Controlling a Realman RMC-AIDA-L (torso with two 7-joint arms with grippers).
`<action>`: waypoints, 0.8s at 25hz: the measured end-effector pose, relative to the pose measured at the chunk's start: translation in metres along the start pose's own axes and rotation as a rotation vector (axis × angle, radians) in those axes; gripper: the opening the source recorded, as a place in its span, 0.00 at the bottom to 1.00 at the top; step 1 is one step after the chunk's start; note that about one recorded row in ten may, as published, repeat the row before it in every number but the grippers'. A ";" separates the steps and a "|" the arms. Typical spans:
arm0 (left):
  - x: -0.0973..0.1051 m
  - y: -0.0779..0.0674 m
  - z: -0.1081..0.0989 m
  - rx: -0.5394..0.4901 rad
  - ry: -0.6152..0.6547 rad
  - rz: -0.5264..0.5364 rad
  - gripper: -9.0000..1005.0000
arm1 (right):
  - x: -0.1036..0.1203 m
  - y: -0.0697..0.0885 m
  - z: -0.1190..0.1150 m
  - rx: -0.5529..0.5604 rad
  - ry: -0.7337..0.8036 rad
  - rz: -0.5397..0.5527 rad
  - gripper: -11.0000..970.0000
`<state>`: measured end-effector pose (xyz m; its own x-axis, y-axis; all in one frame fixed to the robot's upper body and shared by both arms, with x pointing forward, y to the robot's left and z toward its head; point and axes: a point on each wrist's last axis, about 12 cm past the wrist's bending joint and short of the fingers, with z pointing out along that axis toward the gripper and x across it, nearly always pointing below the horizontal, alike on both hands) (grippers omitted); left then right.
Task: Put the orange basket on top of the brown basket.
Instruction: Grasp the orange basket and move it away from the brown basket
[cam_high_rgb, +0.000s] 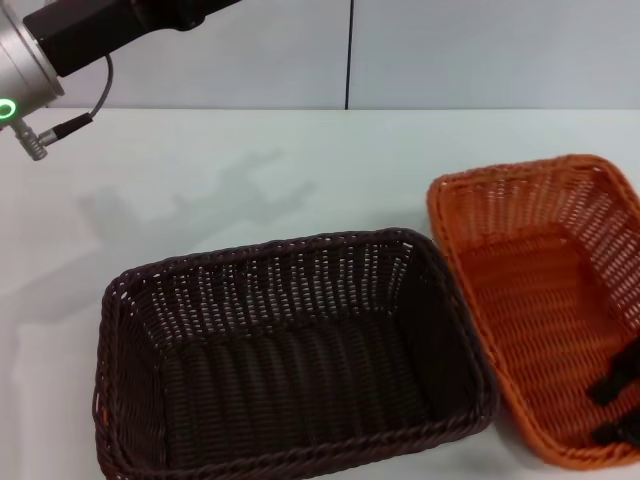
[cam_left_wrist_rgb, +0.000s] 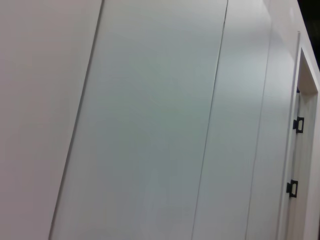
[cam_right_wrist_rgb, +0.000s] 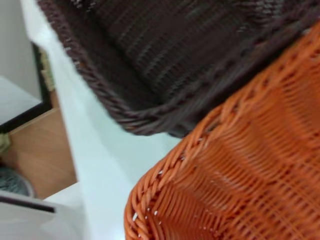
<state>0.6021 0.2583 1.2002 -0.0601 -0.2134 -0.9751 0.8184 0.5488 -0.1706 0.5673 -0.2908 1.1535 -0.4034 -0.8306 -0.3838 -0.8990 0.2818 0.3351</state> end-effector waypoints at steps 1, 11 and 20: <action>0.000 0.000 -0.002 -0.003 -0.003 -0.002 0.86 | -0.001 0.004 0.006 -0.031 0.012 -0.012 0.59; 0.001 0.002 -0.005 -0.016 -0.002 -0.005 0.86 | -0.026 0.036 0.033 -0.225 0.103 -0.128 0.59; 0.000 0.005 -0.003 -0.037 -0.004 0.003 0.86 | -0.040 0.055 0.043 -0.360 0.128 -0.210 0.59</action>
<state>0.6044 0.2629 1.1986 -0.0553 -0.2153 -0.9750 0.7970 0.5787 -0.1729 0.5266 -0.2213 1.1502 -0.1738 -0.9112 -0.3735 -0.8336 -0.0658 0.5485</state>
